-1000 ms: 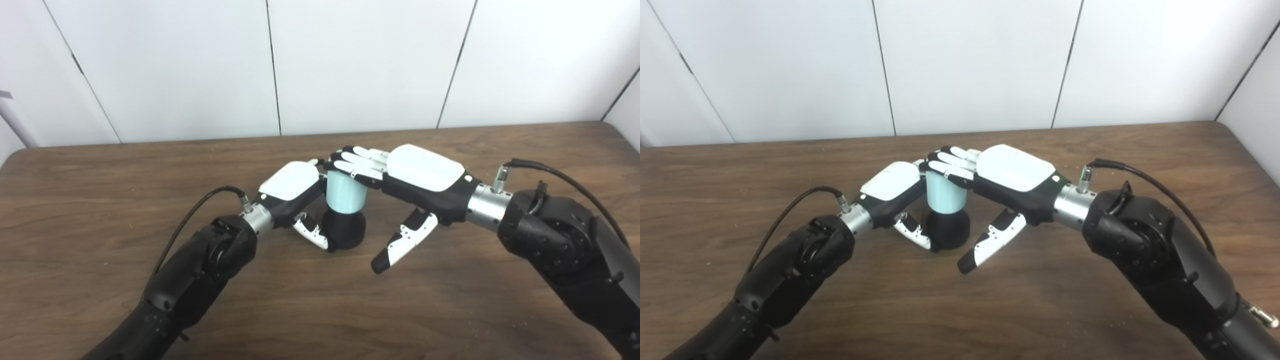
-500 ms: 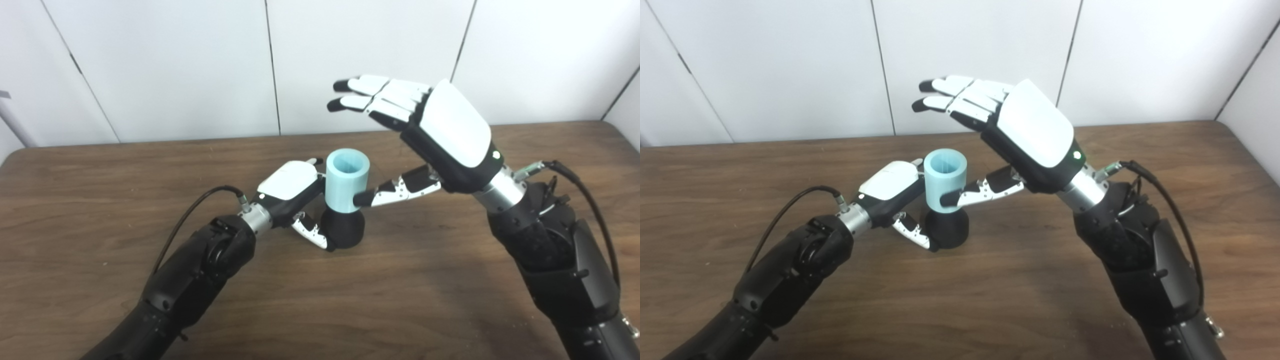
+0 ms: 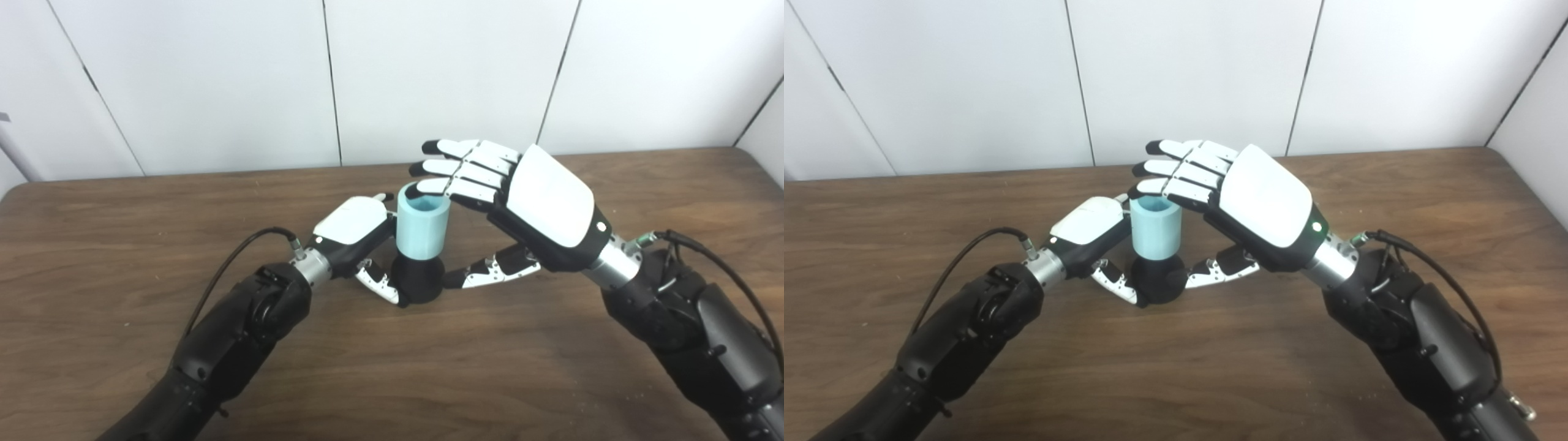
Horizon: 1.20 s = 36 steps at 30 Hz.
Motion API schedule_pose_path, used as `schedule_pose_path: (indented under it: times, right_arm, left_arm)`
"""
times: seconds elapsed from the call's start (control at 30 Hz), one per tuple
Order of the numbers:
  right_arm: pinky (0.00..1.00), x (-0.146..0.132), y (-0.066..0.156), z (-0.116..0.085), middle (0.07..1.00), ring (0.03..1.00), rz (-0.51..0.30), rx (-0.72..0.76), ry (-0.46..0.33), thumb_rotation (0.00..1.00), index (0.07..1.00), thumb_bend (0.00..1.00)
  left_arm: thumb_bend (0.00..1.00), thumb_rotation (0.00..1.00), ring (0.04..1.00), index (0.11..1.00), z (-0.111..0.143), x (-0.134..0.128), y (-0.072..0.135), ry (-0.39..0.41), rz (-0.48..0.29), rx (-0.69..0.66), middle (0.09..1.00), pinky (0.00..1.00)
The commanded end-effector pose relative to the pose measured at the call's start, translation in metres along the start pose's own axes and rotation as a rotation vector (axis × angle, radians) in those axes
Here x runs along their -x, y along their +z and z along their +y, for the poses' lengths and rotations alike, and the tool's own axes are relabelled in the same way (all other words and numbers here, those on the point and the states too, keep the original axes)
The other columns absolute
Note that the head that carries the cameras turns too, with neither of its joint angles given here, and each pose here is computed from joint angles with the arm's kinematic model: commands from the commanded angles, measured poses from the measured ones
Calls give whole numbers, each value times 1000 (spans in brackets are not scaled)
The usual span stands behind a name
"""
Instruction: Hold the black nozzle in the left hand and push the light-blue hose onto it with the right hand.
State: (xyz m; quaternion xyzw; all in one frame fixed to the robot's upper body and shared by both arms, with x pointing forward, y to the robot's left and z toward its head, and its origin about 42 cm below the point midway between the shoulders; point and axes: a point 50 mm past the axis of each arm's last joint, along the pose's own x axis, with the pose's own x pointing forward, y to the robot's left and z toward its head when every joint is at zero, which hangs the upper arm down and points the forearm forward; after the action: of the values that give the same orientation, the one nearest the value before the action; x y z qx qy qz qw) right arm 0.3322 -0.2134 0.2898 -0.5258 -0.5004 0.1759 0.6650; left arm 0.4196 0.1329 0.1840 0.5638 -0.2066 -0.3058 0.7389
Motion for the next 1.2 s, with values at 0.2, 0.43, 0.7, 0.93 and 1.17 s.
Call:
schedule_pose_path:
  times: [0.2, 0.43, 0.7, 0.93, 1.17]
  right_arm:
    - [836, 5, -9, -8, 867, 931, 38, 19, 137, 493, 781, 601]
    - [885, 14, -12, -1, 875, 955, 88, -2, 232, 553, 789, 617]
    - [909, 26, -17, 12, 887, 953, 88, -50, 355, 671, 812, 628]
    - [906, 26, -14, 12, 872, 941, 41, -68, 365, 680, 798, 621]
    - [903, 24, -6, 12, 852, 932, -28, -88, 335, 684, 773, 600]
  left_arm:
    - [525, 0, 660, 478, -21, 14, -18, -135, 91, -49, 497, 1000]
    - [525, 0, 660, 477, -20, 14, -21, -135, 90, -58, 497, 1000]
    - [525, 0, 657, 478, -19, 13, -19, -138, 87, -59, 497, 1000]
    - [525, 0, 657, 478, -17, 14, -20, -136, 87, -60, 497, 1000]
    - [525, 0, 657, 477, -18, 13, -19, -142, 91, -52, 497, 1000]
